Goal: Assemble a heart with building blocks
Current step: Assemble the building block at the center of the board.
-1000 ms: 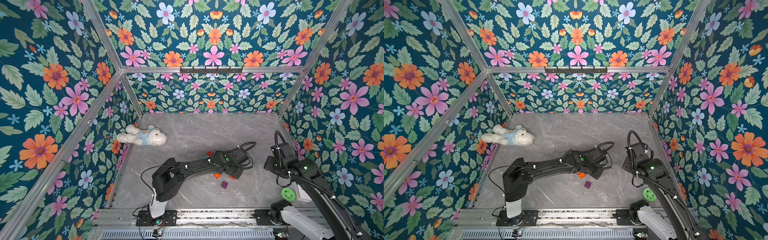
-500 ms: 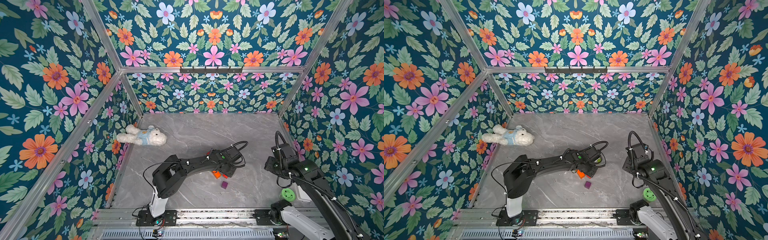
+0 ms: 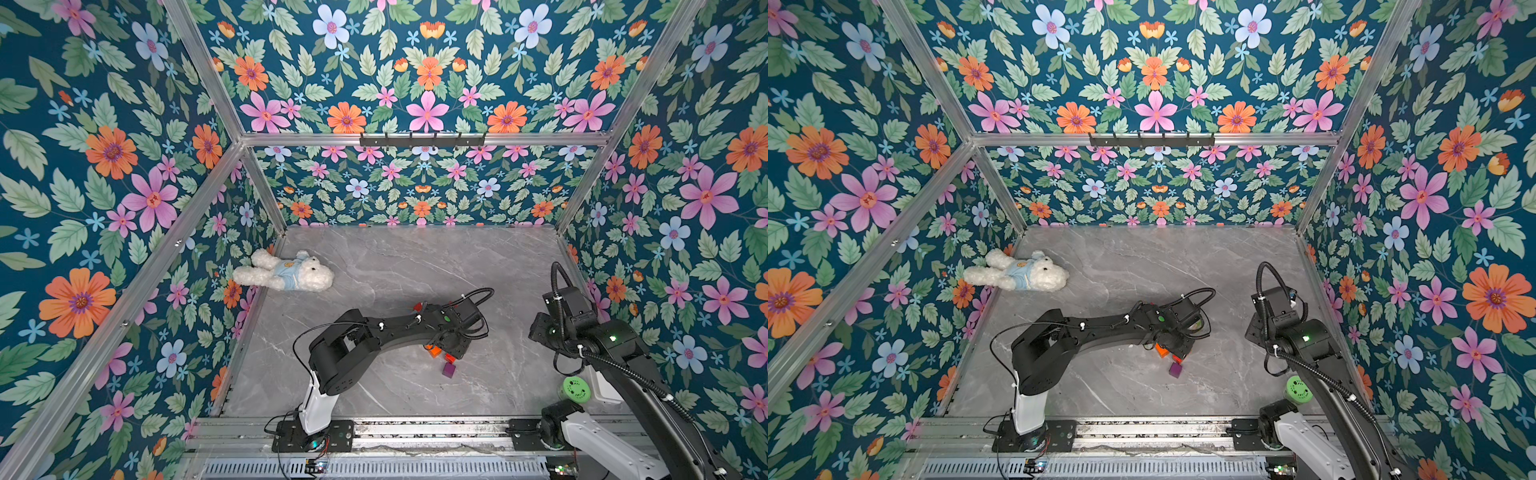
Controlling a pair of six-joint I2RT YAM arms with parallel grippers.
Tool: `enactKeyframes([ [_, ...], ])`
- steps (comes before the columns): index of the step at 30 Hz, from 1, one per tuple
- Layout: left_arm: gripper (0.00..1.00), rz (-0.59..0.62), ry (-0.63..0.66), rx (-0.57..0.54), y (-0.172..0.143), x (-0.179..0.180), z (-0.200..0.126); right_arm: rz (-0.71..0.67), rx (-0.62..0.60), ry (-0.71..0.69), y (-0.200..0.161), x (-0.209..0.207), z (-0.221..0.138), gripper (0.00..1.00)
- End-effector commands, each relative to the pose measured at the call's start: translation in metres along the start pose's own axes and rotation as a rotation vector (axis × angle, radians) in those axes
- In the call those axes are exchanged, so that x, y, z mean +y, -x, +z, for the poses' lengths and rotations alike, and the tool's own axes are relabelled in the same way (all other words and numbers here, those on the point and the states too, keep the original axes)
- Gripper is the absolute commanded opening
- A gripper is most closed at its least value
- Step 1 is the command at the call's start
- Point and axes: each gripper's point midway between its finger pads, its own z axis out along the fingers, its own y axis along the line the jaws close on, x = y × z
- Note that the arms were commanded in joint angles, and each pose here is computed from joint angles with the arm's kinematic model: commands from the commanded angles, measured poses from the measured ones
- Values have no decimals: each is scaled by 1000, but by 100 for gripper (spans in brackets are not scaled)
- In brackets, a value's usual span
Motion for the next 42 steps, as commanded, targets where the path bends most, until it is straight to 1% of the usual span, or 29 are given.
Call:
enactKeyframes([
  [1,46,-15,9,-10,2,1,-2,-3,-6,-16,1,-3,-1,58],
  [4,46,-11,1,-8,0,-2,-3,-5,-5,-17,1,-3,0,58],
  [9,43,-8,1,22,-8,-5,-1,-5,-5,-15,1,-3,-1,58],
  [13,48,-14,-9,7,-9,-8,-6,-4,-7,-12,1,-3,-1,58],
  [16,48,-18,6,6,-10,-5,-4,-5,-5,-10,0,-2,-1,58],
  [20,43,-24,55,18,-13,4,4,-4,-6,-6,1,-2,-2,58],
  [28,32,-36,71,-5,-6,8,4,-4,-9,-8,1,-2,-1,57],
  [36,28,-36,80,-3,-5,12,9,-7,-4,-12,1,-2,1,57],
  [42,28,-32,82,3,-8,14,6,-8,-3,-14,0,-2,1,56],
])
